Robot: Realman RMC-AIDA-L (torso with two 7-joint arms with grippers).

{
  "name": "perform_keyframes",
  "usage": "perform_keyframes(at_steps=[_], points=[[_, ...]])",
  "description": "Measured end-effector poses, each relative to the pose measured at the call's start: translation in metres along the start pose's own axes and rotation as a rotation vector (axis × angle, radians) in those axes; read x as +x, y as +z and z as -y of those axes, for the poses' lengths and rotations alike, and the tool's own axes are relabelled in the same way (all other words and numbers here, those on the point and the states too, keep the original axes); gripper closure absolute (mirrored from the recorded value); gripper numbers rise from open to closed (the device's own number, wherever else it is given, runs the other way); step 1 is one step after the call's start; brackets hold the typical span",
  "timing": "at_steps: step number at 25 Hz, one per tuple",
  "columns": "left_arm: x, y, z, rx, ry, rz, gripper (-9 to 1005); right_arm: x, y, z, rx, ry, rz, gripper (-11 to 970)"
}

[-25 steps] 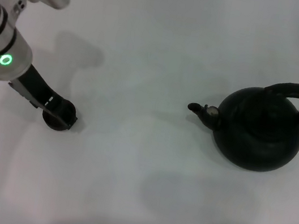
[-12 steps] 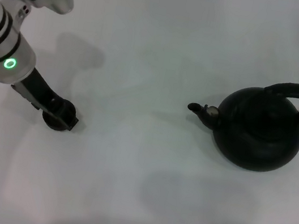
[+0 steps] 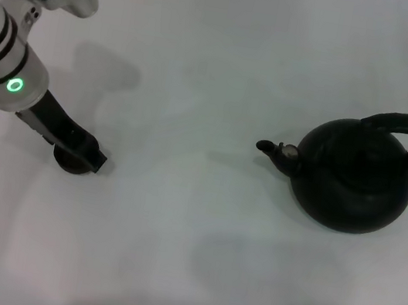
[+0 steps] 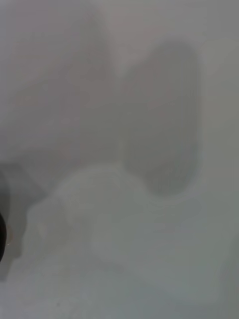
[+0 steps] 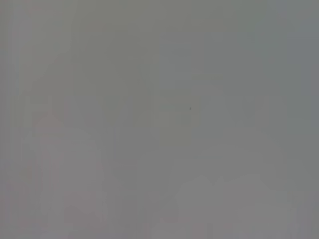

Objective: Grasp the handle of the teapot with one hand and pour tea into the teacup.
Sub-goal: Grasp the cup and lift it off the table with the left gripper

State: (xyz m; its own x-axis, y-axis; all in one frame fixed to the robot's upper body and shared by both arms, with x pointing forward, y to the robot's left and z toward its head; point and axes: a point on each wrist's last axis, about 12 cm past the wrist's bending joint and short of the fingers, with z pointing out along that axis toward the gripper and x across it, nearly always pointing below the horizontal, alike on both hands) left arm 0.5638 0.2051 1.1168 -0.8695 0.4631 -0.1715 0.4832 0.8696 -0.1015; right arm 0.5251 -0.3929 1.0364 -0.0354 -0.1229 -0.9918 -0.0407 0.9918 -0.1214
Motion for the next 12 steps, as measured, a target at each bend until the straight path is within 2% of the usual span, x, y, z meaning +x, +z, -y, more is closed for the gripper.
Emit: perform_keyframes(at_steps=[12], points=[[-0.0029, 0.0030, -0.0022, -0.004, -0.006, 0.024, 184, -0.0004, 0.0006, -0.0002, -0.002, -0.002, 0.001, 84]])
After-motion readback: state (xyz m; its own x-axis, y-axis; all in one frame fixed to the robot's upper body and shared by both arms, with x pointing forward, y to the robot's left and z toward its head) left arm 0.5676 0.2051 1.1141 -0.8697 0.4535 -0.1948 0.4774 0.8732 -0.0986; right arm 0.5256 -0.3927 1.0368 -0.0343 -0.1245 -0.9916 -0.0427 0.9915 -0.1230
